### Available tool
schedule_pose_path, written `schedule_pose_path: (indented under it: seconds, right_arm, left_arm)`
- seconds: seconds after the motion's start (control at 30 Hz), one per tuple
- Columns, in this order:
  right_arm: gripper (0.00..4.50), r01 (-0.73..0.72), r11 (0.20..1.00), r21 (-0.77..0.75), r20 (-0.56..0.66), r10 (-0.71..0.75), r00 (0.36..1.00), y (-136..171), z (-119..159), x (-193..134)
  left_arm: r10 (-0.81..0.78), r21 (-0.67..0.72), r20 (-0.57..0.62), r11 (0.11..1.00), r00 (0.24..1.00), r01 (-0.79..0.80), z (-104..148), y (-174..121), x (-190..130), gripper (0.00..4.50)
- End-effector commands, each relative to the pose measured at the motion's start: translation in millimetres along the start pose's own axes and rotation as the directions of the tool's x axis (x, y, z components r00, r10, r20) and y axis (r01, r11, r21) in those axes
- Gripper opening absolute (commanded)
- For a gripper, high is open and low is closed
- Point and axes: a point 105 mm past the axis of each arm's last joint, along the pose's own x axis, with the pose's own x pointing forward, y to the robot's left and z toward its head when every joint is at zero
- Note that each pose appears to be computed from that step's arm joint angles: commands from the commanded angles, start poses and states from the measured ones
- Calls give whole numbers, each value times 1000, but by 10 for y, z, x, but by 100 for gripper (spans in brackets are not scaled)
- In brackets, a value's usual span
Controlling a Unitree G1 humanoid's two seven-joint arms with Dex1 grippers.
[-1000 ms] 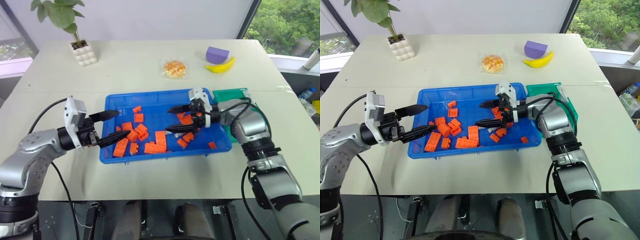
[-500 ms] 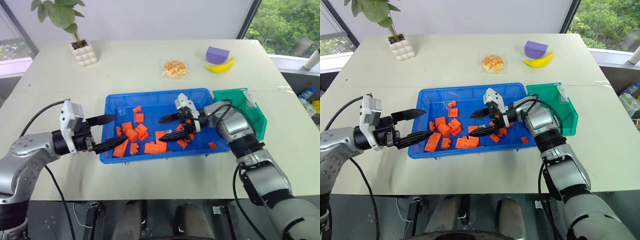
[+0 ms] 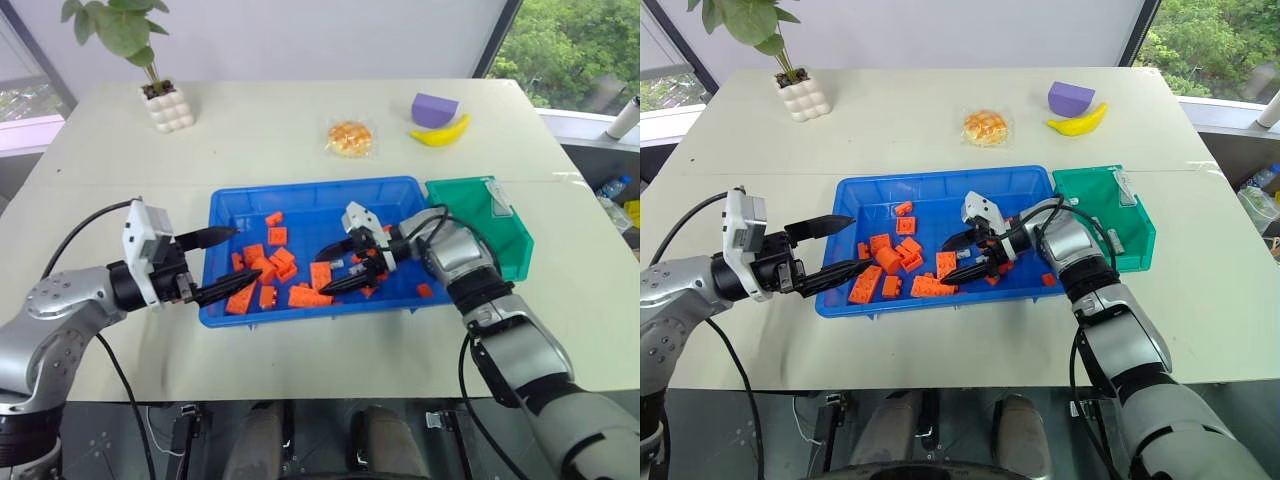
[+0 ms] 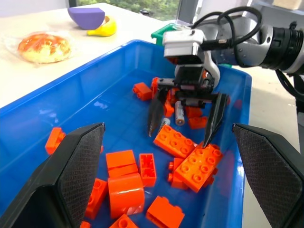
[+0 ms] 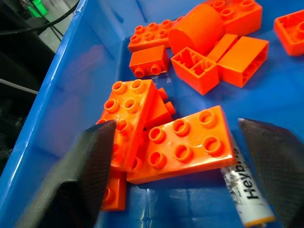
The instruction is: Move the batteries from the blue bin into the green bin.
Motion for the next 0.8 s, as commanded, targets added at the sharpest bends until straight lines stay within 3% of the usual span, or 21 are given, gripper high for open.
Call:
schedule_pose_path:
  seconds: [0.03, 0.13, 0.5, 0.63, 0.8]
  right_arm:
    - [219, -18, 999, -51, 1, 18, 1000, 4, 120, 4]
    - [65, -5, 998, -60, 11, 6, 1000, -10, 146, 9]
    - [65, 54, 995, -89, 134, -42, 990, -74, 510, -12]
    - [65, 152, 987, -49, 232, -137, 963, -244, 742, 10]
    - [65, 288, 958, 13, 262, -281, 923, -489, 805, 10]
  left_arm:
    - [12, 50, 42, 999, 999, -14, 127, -11, -30, 450]
    - [20, 54, 45, 998, 999, -22, 134, 2, -35, 450]
    - [25, 57, 47, 998, 999, -27, 121, 37, -21, 450]
    - [18, 56, 50, 998, 999, -21, 120, 40, 3, 450]
    - [17, 58, 49, 998, 999, -20, 118, 42, 10, 450]
